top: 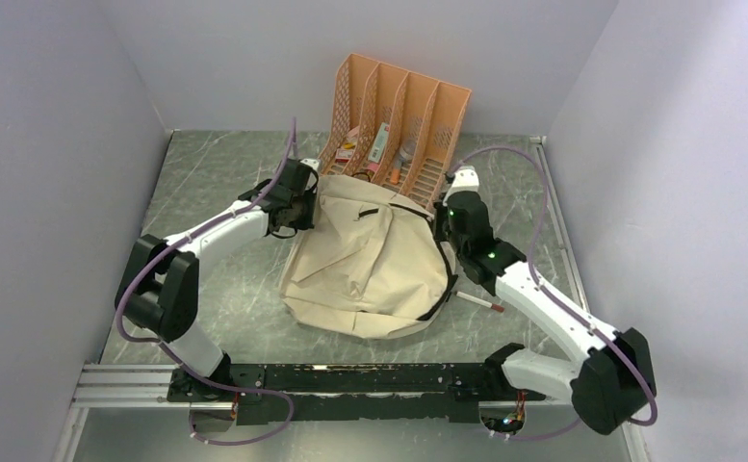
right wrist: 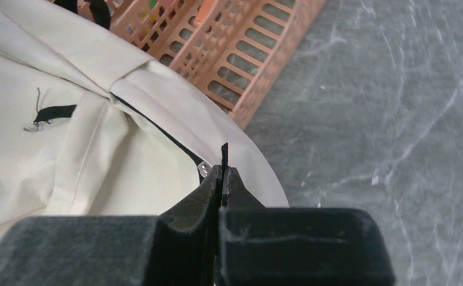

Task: Pack the student bag
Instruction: Zip the student bag at the center of the board.

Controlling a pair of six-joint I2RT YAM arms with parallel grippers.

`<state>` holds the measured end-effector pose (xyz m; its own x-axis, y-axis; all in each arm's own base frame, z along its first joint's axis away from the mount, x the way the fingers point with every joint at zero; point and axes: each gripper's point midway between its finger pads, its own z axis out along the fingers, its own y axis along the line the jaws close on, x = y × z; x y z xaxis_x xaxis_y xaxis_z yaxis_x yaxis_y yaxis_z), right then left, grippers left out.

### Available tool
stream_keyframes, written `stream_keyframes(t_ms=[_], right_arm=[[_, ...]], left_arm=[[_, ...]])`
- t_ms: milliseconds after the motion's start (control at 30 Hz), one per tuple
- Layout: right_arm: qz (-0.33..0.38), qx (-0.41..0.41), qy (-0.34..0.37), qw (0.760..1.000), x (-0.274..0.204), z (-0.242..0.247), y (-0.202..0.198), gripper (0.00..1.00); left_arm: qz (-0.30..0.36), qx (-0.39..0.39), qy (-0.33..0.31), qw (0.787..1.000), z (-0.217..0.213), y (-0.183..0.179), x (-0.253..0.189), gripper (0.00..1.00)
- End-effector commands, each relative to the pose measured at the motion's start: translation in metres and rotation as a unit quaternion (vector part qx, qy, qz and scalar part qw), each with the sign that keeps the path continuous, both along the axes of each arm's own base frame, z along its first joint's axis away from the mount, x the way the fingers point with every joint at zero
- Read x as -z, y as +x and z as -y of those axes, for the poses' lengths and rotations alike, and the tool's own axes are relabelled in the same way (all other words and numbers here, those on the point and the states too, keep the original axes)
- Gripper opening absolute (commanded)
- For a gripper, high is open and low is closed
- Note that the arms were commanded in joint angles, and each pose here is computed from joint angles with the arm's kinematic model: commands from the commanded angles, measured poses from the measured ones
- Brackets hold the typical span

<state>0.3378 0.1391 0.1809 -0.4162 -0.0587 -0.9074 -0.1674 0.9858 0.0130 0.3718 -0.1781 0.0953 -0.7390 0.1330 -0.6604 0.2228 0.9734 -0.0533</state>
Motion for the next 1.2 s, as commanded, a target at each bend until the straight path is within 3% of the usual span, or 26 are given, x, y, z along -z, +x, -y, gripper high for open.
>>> stream_keyframes(t_ms=[0,367,533,700,867,1167], right_arm=[[-0.003,0.104,0.035,0.994,0.003,0.035,-0.018,0.00],[-0.059,0.158,0.121,0.978,0.031,0.052,-0.070,0.00],[0.014,0.104,0.168,0.980,-0.006,0.039,-0.065,0.00],[0.086,0.047,0.167,0.981,-0.063,0.025,-0.051,0.00],[0.150,0.010,0.158,0.976,-0.121,0.014,-0.037,0.00],[0.189,-0.049,0.167,0.966,-0.176,-0.022,-0.005,0.00]], left_arm=[[0.023,-0.060,0.046,0.997,-0.036,0.022,-0.007,0.05],[0.022,-0.087,0.055,0.994,-0.051,0.023,-0.006,0.05],[0.034,-0.056,0.020,0.998,-0.037,0.023,-0.015,0.05],[0.053,-0.046,-0.019,0.997,-0.031,0.012,-0.040,0.05],[0.067,-0.077,-0.023,0.995,-0.049,-0.005,-0.067,0.05],[0.046,-0.164,-0.005,0.985,-0.094,-0.050,-0.092,0.05]])
